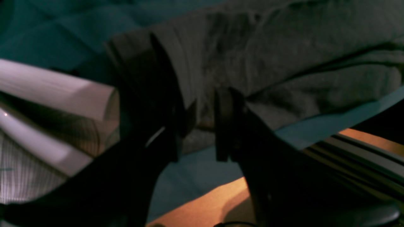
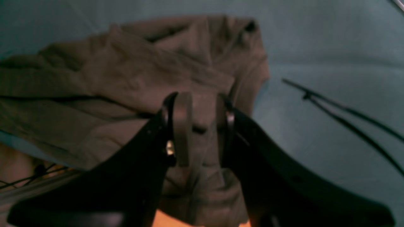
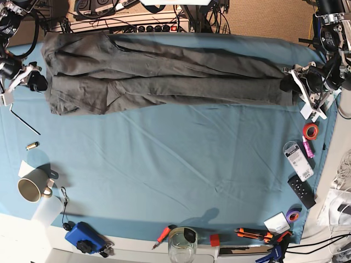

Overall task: Fold the T-shirt properly
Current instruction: 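Open both grippers and raise them away from the folded shirt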

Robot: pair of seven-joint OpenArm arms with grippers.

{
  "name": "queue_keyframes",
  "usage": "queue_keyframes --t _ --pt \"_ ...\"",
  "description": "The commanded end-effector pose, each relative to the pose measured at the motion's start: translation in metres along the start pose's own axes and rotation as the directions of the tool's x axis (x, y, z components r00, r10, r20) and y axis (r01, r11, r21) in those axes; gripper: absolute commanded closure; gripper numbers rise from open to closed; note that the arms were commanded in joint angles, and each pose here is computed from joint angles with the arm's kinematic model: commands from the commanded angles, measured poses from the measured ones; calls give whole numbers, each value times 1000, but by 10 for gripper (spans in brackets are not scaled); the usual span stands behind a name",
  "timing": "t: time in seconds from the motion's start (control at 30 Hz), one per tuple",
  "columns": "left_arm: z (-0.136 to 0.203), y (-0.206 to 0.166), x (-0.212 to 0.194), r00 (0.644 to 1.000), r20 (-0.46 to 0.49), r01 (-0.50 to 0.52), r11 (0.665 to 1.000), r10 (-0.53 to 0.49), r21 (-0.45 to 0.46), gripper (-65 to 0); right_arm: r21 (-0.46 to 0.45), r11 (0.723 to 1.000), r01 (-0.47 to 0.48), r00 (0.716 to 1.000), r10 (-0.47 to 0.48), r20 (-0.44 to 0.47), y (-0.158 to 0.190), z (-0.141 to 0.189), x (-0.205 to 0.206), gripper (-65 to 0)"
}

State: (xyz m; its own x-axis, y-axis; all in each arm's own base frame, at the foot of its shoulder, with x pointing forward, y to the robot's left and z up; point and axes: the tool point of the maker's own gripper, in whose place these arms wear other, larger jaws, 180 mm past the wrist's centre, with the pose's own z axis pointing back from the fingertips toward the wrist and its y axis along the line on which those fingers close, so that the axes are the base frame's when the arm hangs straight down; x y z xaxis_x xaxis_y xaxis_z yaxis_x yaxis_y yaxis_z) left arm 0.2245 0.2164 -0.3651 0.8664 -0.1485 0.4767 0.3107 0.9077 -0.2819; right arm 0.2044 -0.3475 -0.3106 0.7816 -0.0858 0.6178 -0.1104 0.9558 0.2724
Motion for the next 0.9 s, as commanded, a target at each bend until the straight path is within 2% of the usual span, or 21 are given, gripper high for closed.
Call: queue_keyframes --t 0.0,0.1,0.3,0.6,0.77,0.87 --pt "8 3 15 999 46 24 1000 -24 14 -173 8 999 -35 998 34 58 2 8 20 -141" --pt "8 3 20 998 58 29 999 -30 17 -178 28 999 -33 997 31 74 5 9 23 -141" --pt "9 13 22 997 69 34 997 -39 70 -310 18 999 -34 997 32 66 3 8 21 -141" --pt "-7 -3 19 996 91 -26 999 23 31 -312 18 999 -32 997 31 66 3 8 21 -141" --pt "-12 16 7 995 57 -96 983 88 160 -312 18 999 -31 997 29 66 3 8 21 -141" --pt "-12 17 5 994 49 -100 982 94 163 -312 17 999 -31 997 30 66 3 8 21 -141"
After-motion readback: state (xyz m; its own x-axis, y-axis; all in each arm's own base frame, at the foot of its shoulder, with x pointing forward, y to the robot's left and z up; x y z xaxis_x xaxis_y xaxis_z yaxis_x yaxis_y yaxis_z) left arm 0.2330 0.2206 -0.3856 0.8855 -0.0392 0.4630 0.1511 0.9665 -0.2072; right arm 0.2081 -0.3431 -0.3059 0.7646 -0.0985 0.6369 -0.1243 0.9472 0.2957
